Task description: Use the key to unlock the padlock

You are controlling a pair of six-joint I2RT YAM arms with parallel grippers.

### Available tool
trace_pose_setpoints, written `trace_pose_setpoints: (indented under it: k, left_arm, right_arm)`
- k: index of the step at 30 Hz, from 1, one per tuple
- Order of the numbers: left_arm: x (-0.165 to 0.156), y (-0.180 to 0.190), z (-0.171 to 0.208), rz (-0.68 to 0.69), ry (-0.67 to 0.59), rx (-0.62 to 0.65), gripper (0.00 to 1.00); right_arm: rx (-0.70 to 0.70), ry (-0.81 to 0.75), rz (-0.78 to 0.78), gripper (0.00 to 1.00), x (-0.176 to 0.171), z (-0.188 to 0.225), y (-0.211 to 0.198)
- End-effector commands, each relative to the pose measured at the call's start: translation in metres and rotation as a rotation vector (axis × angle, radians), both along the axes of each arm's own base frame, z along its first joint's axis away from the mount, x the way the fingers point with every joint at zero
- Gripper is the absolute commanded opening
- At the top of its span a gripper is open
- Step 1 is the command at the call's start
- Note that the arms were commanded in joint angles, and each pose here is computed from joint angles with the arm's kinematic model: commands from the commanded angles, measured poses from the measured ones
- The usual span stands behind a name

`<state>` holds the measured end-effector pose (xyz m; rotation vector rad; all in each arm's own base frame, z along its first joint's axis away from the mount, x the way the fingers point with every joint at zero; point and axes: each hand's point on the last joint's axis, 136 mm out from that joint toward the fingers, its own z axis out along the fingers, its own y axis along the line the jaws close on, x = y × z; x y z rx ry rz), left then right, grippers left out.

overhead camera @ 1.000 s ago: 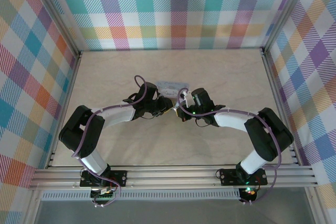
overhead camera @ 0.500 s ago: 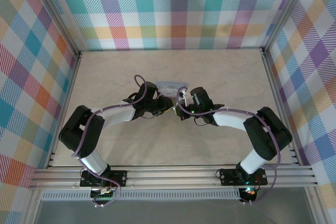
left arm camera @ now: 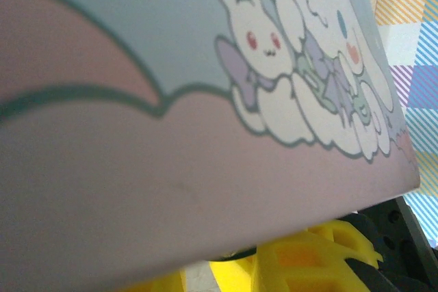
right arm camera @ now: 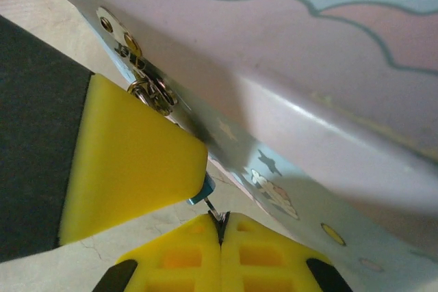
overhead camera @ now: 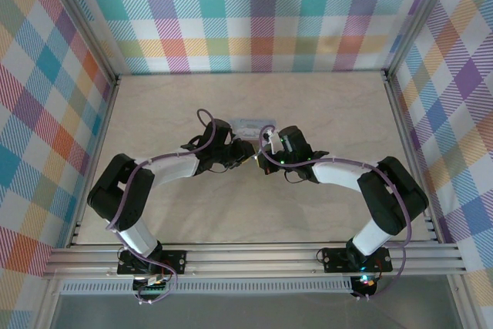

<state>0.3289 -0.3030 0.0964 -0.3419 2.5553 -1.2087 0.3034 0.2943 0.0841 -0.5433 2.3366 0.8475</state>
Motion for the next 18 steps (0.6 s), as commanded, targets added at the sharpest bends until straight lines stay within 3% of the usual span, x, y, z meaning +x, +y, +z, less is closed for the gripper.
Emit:
trace_pose_setpoints:
  k: [1,6,18]
  left_arm:
    - [-0.008,-0.024,0.001,-0.084,0.014,-0.057,0.11]
    - [-0.003,-0.026,-0.007,-0.076,0.013,-0.057,0.11]
    - [0.002,-0.024,-0.011,-0.058,0.005,-0.044,0.27]
  right_arm:
    - [0.124,-0.109,0.075,0.0,0.008,0.044,0.032]
    - [0.025,-0.032,0.079,0.01,0.0,0.015,0.022]
    - [-0.096,0.085,0.039,0.01,-0.011,-0.023,-0.002]
